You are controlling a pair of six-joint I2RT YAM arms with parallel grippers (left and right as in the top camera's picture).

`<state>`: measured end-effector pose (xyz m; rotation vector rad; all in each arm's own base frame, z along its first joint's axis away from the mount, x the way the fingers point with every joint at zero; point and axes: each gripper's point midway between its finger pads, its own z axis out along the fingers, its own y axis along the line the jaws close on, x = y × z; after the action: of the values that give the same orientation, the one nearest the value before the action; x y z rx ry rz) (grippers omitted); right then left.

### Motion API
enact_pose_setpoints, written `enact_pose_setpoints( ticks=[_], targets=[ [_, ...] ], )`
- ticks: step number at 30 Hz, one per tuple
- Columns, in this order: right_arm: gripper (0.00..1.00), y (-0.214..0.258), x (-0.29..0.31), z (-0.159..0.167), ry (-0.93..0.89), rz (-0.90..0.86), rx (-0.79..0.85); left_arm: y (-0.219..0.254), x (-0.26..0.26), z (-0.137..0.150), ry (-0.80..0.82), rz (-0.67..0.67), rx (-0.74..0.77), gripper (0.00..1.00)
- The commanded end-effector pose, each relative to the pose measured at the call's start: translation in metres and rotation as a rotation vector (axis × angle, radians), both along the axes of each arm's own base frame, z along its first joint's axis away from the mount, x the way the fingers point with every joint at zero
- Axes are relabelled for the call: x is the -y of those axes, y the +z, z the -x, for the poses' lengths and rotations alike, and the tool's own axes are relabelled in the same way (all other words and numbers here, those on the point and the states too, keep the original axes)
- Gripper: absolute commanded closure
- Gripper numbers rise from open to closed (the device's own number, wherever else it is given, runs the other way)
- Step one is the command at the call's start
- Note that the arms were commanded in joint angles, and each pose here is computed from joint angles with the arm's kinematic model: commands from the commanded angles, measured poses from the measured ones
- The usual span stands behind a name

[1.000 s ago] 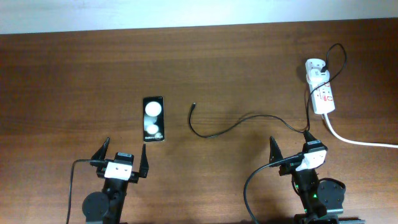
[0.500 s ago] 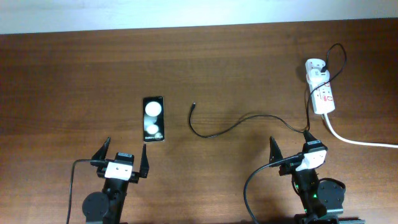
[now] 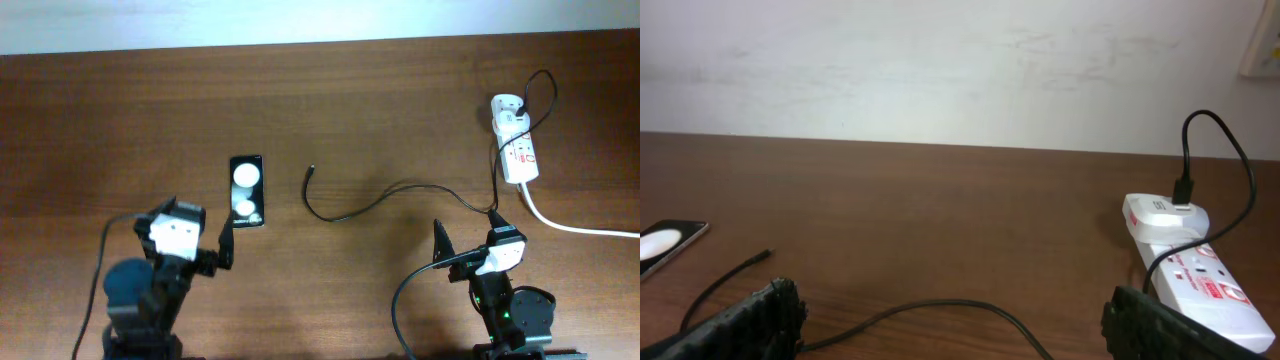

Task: Plug charger to phone and switch on socket
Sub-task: 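Move the left gripper forward over the black phone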

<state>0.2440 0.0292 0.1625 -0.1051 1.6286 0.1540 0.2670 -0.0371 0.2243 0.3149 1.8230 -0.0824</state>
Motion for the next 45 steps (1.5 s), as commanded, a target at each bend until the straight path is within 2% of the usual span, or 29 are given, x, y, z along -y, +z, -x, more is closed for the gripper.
enact_pose_setpoints(
  ticks=[1, 5, 8, 13, 17, 21, 24, 26, 29, 33, 39, 45],
  targets=[
    [0.02, -0.002, 0.000, 0.000, -0.002, -0.006, -0.002, 0.021, 0.008, -0.017, -0.040, 0.021, -0.071, 0.01],
    [0.01, -0.002, 0.000, 0.000, -0.002, -0.006, -0.002, 0.037, 0.021, -0.049, -0.114, 0.055, -0.211, 0.01],
    [0.01, -0.002, 0.000, 0.000, -0.002, -0.006, -0.002, 0.040, 0.028, -0.074, -0.146, 0.087, -0.413, 0.01],
    [0.01, -0.002, 0.000, 0.000, -0.002, -0.006, -0.002, 0.026, 0.034, -0.082, -0.168, 0.130, -0.673, 0.01],
    [0.01, -0.002, 0.000, 0.000, -0.002, -0.006, -0.002, 0.004, 0.043, -0.082, -0.197, 0.189, -0.776, 0.01],
    [0.01, -0.002, 0.000, 0.000, -0.002, -0.006, -0.002, -0.004, 0.054, -0.088, -0.248, 0.244, -0.806, 0.01],
    [0.01, -0.002, 0.000, 0.000, -0.002, -0.006, -0.002, -0.028, 0.054, -0.096, -0.206, 0.275, -0.884, 0.01],
    [0.01, -0.002, 0.000, 0.000, -0.002, -0.006, -0.002, -0.056, 0.050, -0.102, -0.110, 0.260, -0.966, 0.01],
    [0.01, -0.002, 0.000, 0.000, -0.002, -0.006, -0.002, -0.094, 0.044, -0.108, 0.049, 0.180, -1.055, 0.01],
    [0.01, -0.002, 0.000, 0.000, -0.002, -0.006, -0.002, -0.125, 0.036, -0.115, 0.205, 0.093, -1.089, 0.01],
    [0.01, -0.002, 0.000, 0.000, -0.002, -0.006, -0.002, -0.164, 0.038, -0.127, 0.218, 0.083, -1.134, 0.01],
    [0.01, -0.002, 0.000, 0.000, -0.002, -0.006, -0.002, -0.208, 0.035, -0.121, 0.241, 0.050, -1.235, 0.01]
  ],
)
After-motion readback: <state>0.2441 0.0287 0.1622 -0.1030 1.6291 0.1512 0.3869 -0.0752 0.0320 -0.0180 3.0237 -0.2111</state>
